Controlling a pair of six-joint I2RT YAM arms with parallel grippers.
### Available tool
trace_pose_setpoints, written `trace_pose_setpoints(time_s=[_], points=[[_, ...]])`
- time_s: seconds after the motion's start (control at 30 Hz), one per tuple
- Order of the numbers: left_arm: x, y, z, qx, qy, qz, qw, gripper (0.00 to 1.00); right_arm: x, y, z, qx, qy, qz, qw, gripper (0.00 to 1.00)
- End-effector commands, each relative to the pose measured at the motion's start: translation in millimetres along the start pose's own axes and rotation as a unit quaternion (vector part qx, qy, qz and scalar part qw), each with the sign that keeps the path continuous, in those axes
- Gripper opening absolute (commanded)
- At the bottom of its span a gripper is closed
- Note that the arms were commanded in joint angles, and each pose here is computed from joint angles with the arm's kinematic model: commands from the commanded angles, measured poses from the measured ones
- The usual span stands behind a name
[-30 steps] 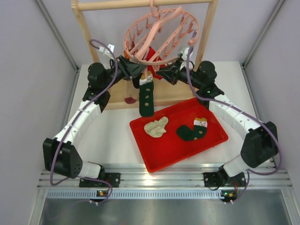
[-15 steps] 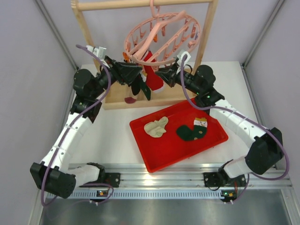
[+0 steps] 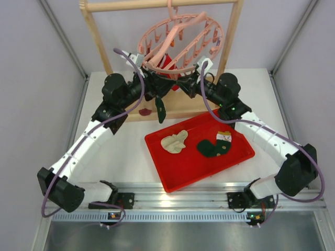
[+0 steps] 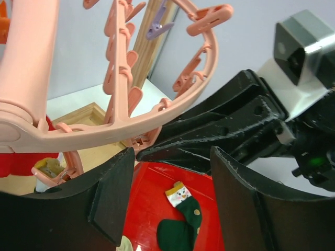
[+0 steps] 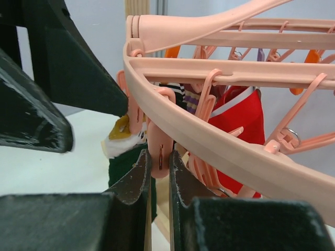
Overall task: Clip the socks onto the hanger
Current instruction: Open the clamp at the hanger.
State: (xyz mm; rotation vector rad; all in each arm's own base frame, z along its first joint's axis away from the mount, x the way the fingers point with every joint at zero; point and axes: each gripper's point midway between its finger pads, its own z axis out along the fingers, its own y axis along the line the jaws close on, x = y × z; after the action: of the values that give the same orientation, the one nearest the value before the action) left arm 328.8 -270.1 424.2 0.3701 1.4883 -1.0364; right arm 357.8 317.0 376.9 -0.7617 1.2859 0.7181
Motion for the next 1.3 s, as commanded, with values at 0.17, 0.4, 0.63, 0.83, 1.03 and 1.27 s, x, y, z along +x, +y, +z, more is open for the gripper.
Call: trace_pose_setpoints(time_s=[0.17,0.4,0.63,0.83,1.03,1.27], points=[[-20,-3,21,-0.012,-0.044,0.008,0.999,0.64,-21,24,-5,-0.034,-0.017,-0.008,0.999,0.00],[-22,12,29,-0.043,-0.062,-0.007,0.997,0.65,-22,26,-7,-0.038,-0.019,-0.008,0.999,0.00],[-23,22,43,-0.056,-0.071,-0.029,0.996,0.65,-24,28,-8,-0.040,-0.024,-0.005,0.999,0.00],[-32,17,47,-0.041,-0.091,-0.042,0.994,0.65,-25,30,-7,-0.047,-0.025,-0.002,0.999,0.00],[-34,19,52,-0.043,-0.096,-0.046,0.993,0.56,-22,32,-7,-0.051,-0.023,-0.002,0.998,0.00],[-32,23,50,-0.054,-0.094,-0.053,0.993,0.21,-12,35,-12,-0.055,0.000,-0.001,0.998,0.00]])
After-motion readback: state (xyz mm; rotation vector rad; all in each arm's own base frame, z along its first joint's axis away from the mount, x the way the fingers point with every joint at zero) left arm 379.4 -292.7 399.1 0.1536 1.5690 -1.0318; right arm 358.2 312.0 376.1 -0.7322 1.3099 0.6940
